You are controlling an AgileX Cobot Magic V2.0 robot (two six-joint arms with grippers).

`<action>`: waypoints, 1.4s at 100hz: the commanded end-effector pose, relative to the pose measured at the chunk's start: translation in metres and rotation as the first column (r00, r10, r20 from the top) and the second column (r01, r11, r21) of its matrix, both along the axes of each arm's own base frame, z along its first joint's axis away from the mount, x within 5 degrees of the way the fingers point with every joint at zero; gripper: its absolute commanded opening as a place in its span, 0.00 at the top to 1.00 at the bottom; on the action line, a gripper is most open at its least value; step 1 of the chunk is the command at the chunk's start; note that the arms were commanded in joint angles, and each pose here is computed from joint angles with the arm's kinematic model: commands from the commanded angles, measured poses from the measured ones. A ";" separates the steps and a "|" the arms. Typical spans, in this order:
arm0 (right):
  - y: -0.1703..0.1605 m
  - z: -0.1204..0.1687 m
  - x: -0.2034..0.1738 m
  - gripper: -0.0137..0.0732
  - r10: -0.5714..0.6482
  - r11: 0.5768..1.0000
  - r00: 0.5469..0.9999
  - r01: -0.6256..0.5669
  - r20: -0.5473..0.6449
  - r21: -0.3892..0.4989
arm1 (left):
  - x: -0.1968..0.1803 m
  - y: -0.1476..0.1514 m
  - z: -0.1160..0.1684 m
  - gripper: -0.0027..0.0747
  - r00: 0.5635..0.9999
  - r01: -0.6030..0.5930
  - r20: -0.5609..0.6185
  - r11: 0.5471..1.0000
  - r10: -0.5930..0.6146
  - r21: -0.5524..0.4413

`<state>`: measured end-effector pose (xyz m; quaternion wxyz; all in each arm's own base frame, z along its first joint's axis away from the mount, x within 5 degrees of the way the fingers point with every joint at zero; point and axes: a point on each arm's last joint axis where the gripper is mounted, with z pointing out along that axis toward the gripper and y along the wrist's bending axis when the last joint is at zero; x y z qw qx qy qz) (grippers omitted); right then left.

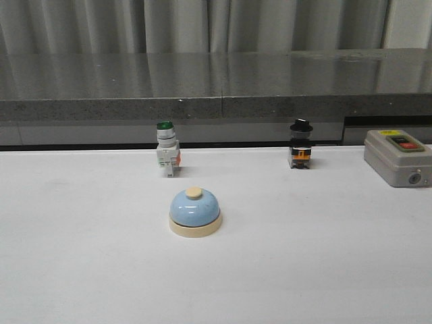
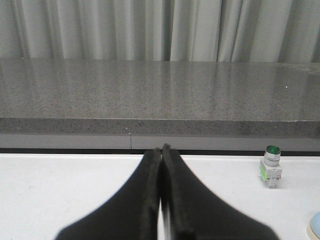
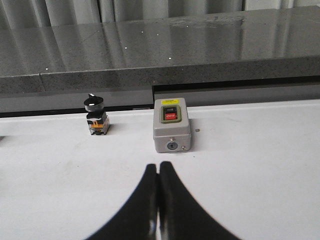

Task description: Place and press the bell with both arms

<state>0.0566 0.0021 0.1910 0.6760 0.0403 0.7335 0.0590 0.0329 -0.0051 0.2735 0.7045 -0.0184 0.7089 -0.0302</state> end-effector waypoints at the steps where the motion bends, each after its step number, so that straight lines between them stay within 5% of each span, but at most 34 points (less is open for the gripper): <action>1: -0.001 0.008 0.000 0.92 -0.009 1.000 0.996 0.009 0.089 0.000 | -0.002 0.002 0.009 0.99 0.987 -0.020 0.156 1.000 0.023 -0.022; 49: -0.001 0.008 0.000 0.92 -0.009 1.000 0.996 0.009 0.089 0.000 | 0.016 0.006 -0.039 0.99 0.990 -0.056 0.124 0.998 0.059 -0.031; 94: -0.001 0.012 -0.001 0.92 -0.011 1.000 0.992 0.011 0.126 0.001 | 0.016 0.009 -0.036 0.99 0.975 -0.075 0.205 0.996 0.081 -0.038; 122: 0.000 0.043 -0.004 0.92 -0.004 1.000 0.995 0.004 0.104 -0.001 | 0.016 0.009 -0.036 0.99 0.975 -0.075 0.205 0.996 0.081 -0.038; 140: 0.000 0.074 0.003 0.92 0.002 1.000 1.000 -0.002 -0.018 -0.005 | 0.016 0.009 -0.036 0.99 0.975 -0.075 0.205 0.996 0.081 -0.038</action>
